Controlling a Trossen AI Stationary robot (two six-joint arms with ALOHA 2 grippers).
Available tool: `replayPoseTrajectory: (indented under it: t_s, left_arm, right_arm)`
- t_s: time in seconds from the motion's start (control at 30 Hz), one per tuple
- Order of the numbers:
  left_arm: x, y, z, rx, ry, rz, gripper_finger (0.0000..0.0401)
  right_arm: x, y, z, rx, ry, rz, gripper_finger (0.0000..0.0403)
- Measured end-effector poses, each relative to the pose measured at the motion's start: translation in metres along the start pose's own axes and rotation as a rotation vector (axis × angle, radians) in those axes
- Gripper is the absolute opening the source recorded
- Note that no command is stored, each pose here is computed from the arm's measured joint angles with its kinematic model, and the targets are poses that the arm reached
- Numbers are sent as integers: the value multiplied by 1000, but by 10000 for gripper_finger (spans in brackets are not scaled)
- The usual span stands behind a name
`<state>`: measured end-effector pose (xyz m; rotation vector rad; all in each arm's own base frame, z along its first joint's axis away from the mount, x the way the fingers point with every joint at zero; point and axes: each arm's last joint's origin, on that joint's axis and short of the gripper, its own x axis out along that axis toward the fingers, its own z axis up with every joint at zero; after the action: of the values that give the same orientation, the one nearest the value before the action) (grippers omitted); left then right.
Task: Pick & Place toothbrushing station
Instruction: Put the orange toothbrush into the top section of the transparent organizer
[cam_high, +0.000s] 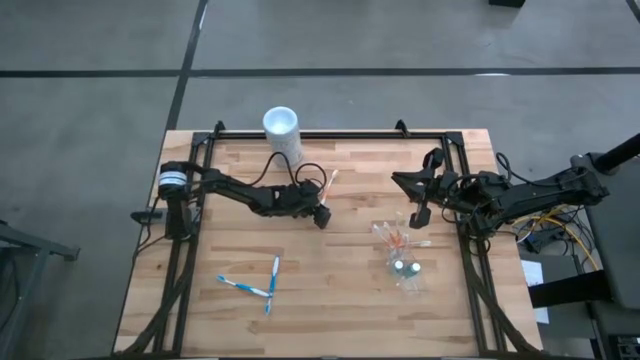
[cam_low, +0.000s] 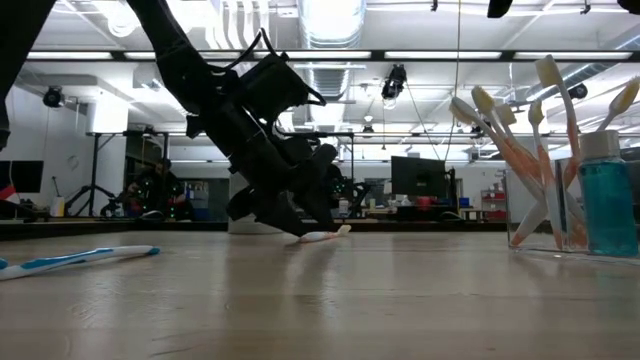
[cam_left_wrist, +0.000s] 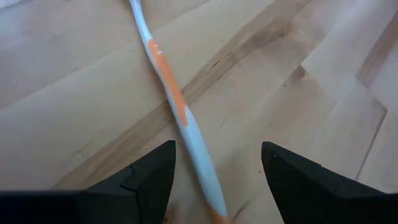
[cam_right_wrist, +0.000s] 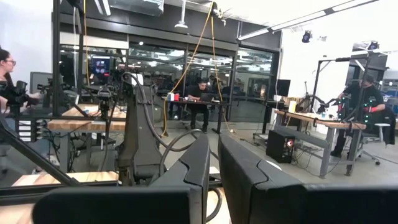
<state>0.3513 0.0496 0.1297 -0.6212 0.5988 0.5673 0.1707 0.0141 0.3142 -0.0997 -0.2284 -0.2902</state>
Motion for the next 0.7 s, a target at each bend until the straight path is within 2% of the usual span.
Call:
replayPoseTrajectory:
  t_s: [0.43, 0.57, 0.7]
  left_arm:
    - [0, 6, -8, 24, 29, 36, 239]
    - [1, 8, -10, 31, 46, 59, 218]
    - [1, 8, -10, 33, 51, 66, 179]
  right_arm:
    - [0, 0, 0, 0, 1, 0, 28]
    - [0, 0, 0, 0, 1, 0, 28]
    - [0, 0, 0, 0, 1, 0, 28]
